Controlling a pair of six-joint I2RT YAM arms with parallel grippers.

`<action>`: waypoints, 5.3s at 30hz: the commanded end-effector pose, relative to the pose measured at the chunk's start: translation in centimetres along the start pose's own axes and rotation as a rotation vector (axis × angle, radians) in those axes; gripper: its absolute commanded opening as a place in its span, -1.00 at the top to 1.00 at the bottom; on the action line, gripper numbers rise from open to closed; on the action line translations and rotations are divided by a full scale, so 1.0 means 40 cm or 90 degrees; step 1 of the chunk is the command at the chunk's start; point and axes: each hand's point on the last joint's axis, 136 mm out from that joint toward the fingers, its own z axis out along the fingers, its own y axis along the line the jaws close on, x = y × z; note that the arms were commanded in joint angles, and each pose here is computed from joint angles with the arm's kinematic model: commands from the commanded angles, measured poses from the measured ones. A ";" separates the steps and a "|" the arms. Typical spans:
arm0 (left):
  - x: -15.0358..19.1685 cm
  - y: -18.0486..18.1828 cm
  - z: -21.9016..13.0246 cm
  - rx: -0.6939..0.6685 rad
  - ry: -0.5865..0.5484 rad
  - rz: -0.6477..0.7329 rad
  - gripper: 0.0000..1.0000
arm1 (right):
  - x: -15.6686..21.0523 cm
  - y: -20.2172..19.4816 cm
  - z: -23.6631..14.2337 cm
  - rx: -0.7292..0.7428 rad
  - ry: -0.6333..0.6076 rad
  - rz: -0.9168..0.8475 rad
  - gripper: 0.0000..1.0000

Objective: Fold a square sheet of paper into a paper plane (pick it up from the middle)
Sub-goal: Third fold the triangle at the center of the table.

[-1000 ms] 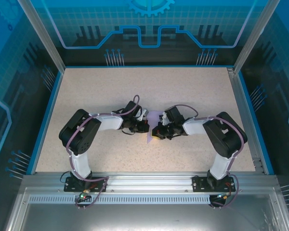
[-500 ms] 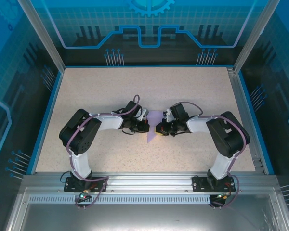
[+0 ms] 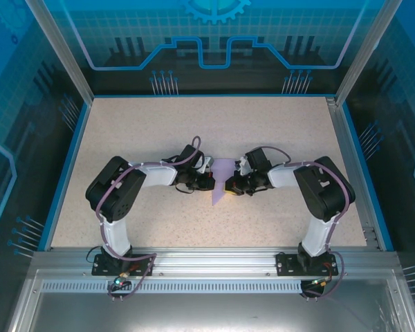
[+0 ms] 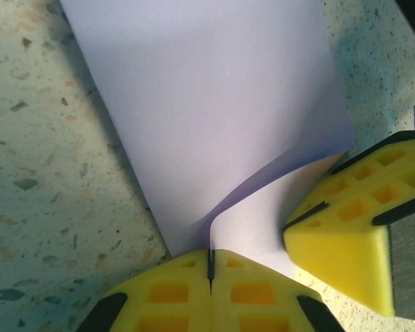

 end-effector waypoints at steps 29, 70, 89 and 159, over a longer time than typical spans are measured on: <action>0.129 0.123 0.035 -0.105 0.109 -0.041 1.00 | -0.118 0.000 -0.121 -0.036 -0.064 0.008 0.94; 0.121 0.113 0.020 -0.112 0.107 -0.048 1.00 | -0.082 0.004 -0.007 0.034 0.024 -0.031 1.00; -0.006 -0.056 -0.200 -0.055 -0.063 -0.069 0.80 | -0.048 -0.068 0.022 0.084 0.003 0.062 1.00; 0.074 -0.114 -0.083 0.024 0.019 -0.046 0.79 | -0.010 -0.108 0.026 0.124 -0.002 0.024 1.00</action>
